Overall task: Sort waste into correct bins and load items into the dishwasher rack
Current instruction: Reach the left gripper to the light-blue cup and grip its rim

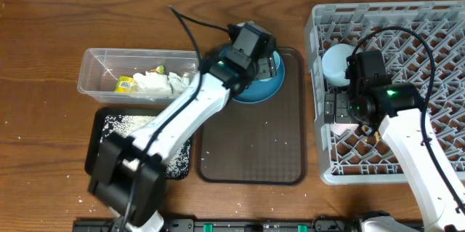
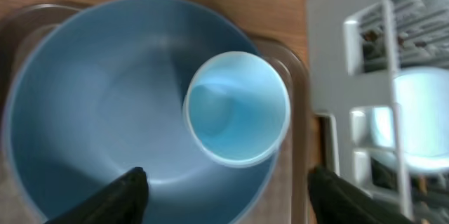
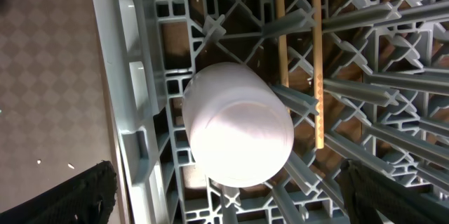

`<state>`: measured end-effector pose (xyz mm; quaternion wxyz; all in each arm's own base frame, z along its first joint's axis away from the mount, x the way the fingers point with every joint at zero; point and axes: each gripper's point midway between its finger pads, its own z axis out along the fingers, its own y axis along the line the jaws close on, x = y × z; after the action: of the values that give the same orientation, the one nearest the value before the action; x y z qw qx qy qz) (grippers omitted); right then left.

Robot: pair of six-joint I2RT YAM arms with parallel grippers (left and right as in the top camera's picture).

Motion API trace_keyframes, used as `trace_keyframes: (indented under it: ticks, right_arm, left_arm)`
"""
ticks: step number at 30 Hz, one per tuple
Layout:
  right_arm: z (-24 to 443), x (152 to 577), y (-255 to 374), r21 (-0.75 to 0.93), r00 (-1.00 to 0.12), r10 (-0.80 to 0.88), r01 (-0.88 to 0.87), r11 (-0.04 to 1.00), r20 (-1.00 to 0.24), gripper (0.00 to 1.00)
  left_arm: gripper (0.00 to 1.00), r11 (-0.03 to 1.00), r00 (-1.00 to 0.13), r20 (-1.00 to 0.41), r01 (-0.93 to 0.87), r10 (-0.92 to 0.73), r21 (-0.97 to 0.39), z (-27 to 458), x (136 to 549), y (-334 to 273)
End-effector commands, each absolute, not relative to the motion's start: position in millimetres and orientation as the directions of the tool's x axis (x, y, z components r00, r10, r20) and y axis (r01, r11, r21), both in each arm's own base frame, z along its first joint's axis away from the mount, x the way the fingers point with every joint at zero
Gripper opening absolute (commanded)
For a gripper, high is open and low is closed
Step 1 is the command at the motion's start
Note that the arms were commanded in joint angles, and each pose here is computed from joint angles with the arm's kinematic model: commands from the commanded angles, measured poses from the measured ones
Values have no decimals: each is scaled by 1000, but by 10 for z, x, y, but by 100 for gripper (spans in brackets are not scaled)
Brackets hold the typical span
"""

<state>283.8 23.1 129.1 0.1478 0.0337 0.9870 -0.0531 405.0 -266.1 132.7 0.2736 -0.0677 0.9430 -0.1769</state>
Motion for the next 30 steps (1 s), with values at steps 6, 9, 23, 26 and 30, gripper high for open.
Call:
trace_keyframes:
  ticks: [6,9,23,26,30]
  right_arm:
    - [1296,2848,180,-95,-952,72,104,990,-297,99]
    - [1296,2848,180,-95,-952,72,104,990,-297,99]
    - [1296,2848,180,-95,-952,72,104,990,-297,99]
    - [1296,2848,180,-95,-952,72,104,990,-297,99]
    - [1296,2848,180,-95,-952,72,104,990,-297,99]
  left_arm:
    - [59,936,-843,-477,-83,-250,-343,829,4239,-2697]
    - [54,936,-846,-468,-95,-255,-339,718,4266,-2697]
    - [29,947,-857,-453,-111,-244,-300,628,4260,-2566]
    - [22,949,-862,-446,-114,-241,-293,612,4239,-2552]
    - [21,951,-867,-438,-116,-237,-285,596,4214,-2541]
